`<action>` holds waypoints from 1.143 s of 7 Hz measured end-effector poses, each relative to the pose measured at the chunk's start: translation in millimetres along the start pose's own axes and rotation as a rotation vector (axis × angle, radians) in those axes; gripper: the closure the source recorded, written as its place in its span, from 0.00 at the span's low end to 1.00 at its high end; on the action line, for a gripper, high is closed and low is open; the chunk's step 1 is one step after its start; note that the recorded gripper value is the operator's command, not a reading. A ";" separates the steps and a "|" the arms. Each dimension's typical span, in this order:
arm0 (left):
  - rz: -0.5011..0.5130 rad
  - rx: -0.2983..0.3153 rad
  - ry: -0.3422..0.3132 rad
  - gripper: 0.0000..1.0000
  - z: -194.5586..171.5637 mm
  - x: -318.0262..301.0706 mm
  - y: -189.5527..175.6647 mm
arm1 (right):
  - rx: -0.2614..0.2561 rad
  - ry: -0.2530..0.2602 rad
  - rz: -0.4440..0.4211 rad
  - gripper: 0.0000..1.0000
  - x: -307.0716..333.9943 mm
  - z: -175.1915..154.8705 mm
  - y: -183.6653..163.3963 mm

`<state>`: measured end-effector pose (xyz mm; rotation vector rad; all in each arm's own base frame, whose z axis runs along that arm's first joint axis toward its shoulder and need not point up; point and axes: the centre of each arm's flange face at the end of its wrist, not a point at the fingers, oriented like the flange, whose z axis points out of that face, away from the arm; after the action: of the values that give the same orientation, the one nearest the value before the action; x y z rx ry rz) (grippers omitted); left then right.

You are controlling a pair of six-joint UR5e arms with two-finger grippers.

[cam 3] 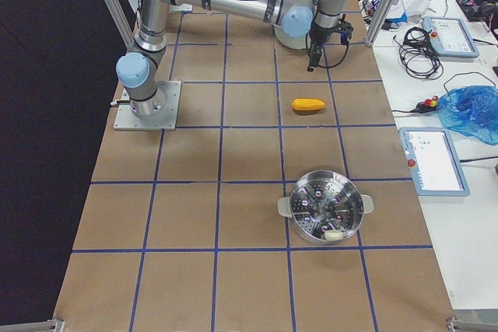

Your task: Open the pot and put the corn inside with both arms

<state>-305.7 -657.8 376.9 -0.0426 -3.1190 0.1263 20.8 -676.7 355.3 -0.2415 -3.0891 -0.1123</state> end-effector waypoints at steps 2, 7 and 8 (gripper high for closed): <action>-0.001 0.004 0.001 0.00 27.2 5.1 -11.4 | 0.043 -0.001 -0.036 0.02 5.3 90.7 -18.0; 0.005 0.009 0.005 0.94 29.4 6.3 -13.1 | 0.086 -0.043 -0.111 0.90 20.2 169.1 -18.9; 0.006 0.008 0.007 0.97 29.7 6.5 -12.6 | 0.086 -0.040 -0.110 0.93 20.9 169.0 -19.0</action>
<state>-313.2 -672.5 348.5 -0.0515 -3.1110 0.1378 -8.7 -679.5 186.6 -0.0719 -3.1366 0.0223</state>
